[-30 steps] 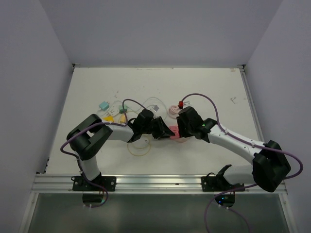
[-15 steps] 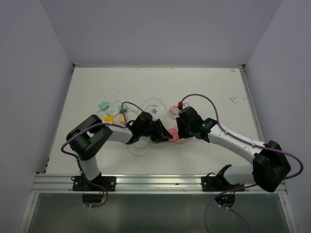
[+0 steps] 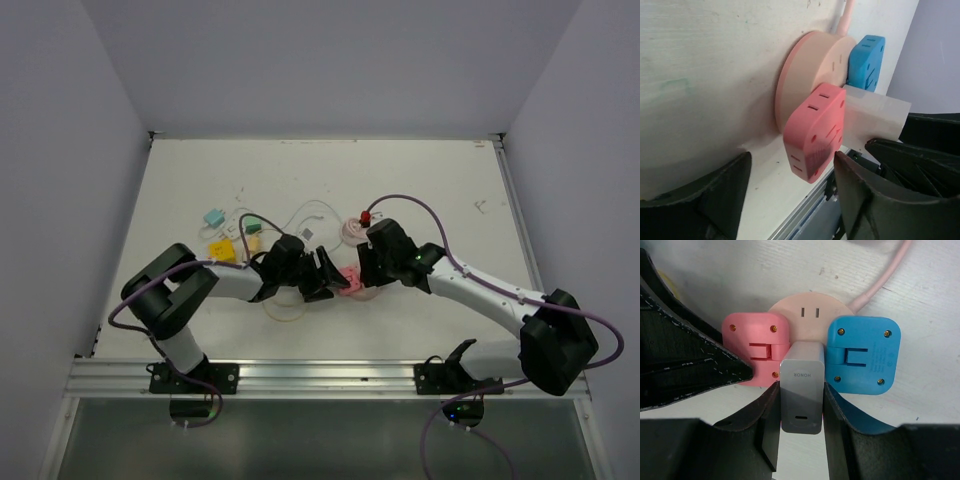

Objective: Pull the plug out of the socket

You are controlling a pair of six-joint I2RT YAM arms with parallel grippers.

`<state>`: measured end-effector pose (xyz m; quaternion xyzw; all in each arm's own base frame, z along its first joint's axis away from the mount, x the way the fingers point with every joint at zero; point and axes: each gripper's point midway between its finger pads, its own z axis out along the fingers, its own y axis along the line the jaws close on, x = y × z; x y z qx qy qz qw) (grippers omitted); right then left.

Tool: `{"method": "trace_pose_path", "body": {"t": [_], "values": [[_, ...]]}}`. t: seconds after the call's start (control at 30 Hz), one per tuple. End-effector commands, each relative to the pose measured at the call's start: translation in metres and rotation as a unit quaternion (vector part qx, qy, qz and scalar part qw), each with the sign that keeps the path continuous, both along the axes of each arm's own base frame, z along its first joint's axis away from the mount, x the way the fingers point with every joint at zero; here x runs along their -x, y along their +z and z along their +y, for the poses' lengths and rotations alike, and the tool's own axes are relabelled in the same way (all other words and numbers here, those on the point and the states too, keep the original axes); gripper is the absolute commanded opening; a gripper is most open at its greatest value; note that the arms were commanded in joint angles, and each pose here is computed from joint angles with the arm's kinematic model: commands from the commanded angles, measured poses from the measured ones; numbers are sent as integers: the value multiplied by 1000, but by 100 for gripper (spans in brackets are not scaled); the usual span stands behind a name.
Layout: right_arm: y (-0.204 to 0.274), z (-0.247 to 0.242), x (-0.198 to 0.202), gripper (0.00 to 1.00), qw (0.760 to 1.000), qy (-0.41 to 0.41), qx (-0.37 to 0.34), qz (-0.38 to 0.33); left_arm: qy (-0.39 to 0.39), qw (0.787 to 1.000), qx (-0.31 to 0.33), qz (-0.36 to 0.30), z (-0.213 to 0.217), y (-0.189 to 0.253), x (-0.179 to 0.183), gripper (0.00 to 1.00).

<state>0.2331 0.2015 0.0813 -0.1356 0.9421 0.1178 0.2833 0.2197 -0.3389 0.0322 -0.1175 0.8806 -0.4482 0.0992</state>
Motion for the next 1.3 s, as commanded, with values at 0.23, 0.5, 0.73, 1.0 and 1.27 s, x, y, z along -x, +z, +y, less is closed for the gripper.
{"method": "trace_pose_path", "body": {"t": [0.23, 0.5, 0.73, 1.0, 1.27], "values": [[46, 48, -15, 0, 992, 67, -95, -49, 24, 991, -104, -79, 37, 13, -13, 91], [42, 51, -16, 0, 991, 56, -110, -52, 3, 997, -64, -31, 18, -4, -5, 88], [32, 56, -17, 0, 990, 31, -133, -40, 33, 999, -27, 7, 17, -6, 1, 88], [32, 49, -17, 0, 985, -28, -162, -46, 93, 996, -7, 15, 33, -8, 5, 86], [29, 58, -12, 0, 981, -28, -191, -25, 123, 992, 34, -18, 37, -3, -2, 85]]}}
